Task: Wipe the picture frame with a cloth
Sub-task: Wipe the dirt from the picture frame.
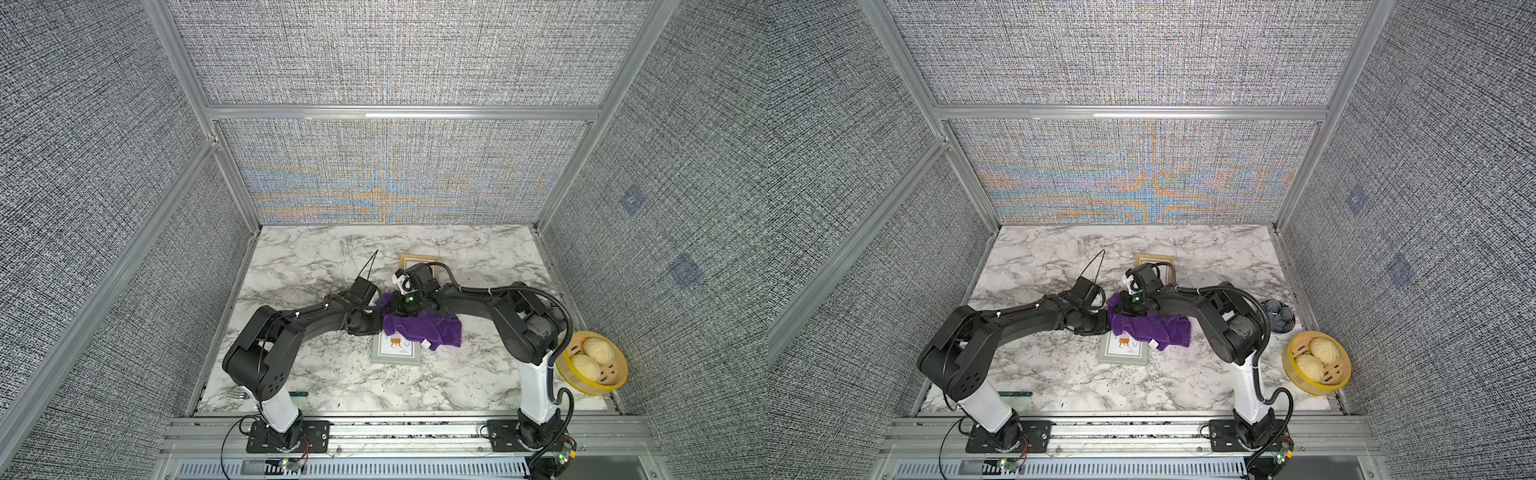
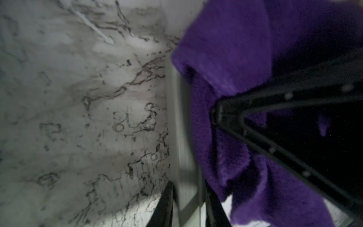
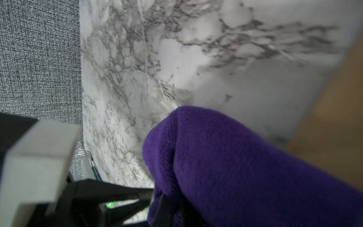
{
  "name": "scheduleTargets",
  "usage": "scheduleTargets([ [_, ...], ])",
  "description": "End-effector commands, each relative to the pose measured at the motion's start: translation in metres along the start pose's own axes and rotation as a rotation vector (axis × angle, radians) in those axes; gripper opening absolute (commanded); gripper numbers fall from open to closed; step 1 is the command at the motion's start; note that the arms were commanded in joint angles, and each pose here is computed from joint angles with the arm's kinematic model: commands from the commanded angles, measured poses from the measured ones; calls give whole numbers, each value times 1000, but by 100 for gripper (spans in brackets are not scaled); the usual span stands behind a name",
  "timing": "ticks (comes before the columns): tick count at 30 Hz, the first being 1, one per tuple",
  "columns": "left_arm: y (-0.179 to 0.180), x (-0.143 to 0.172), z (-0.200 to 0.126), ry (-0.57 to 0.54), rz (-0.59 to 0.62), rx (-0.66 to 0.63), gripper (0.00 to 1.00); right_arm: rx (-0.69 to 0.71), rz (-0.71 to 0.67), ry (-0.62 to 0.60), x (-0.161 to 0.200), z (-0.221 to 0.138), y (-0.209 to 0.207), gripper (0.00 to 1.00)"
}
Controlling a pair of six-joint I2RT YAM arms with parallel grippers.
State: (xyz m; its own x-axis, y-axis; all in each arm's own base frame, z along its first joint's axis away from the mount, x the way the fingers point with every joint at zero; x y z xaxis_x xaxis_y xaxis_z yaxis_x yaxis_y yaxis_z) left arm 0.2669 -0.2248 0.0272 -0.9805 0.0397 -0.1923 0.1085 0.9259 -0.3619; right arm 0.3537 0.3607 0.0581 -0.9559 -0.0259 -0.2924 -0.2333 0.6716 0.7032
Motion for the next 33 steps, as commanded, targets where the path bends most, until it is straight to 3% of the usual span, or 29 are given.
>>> scheduleTargets([
  [1, 49, 46, 1, 176, -1, -228, 2, -26, 20, -20, -13, 5, 10, 0],
  [5, 48, 43, -2, 161, -7, -237, 2, 97, 54, -3, -4, -2, -21, 0],
  [10, 52, 42, -5, 144, -27, -263, 2, 318, 73, 4, 21, -39, -79, 0],
  [16, 54, 41, -9, 131, -39, -278, 2, 423, 53, -9, 40, -89, -105, 0],
  [21, 50, 39, -9, 126, -27, -258, 2, 374, -20, 15, 34, -73, -81, 0],
  [26, 47, 39, -7, 137, -16, -241, 2, 210, -74, 7, 9, -24, -29, 0],
  [33, 45, 38, -3, 144, -10, -224, 2, 44, -74, 25, -2, 9, 13, 0],
])
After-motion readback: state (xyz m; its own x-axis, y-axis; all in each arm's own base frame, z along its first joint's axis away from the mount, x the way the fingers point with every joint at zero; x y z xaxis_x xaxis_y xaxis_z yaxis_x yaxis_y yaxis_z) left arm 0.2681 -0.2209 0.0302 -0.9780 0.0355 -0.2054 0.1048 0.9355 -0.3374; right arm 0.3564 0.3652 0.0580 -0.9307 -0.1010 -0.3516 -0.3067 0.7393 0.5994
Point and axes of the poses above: each gripper's point midway between its finger pads, its own z axis out along the fingers, its own y axis along the line the jaws close on, x = y × z, the point moved 2 cm from there along -z, back along the fingers, and after that the axes turned 1 degree about -z, right-handed, at the moved point
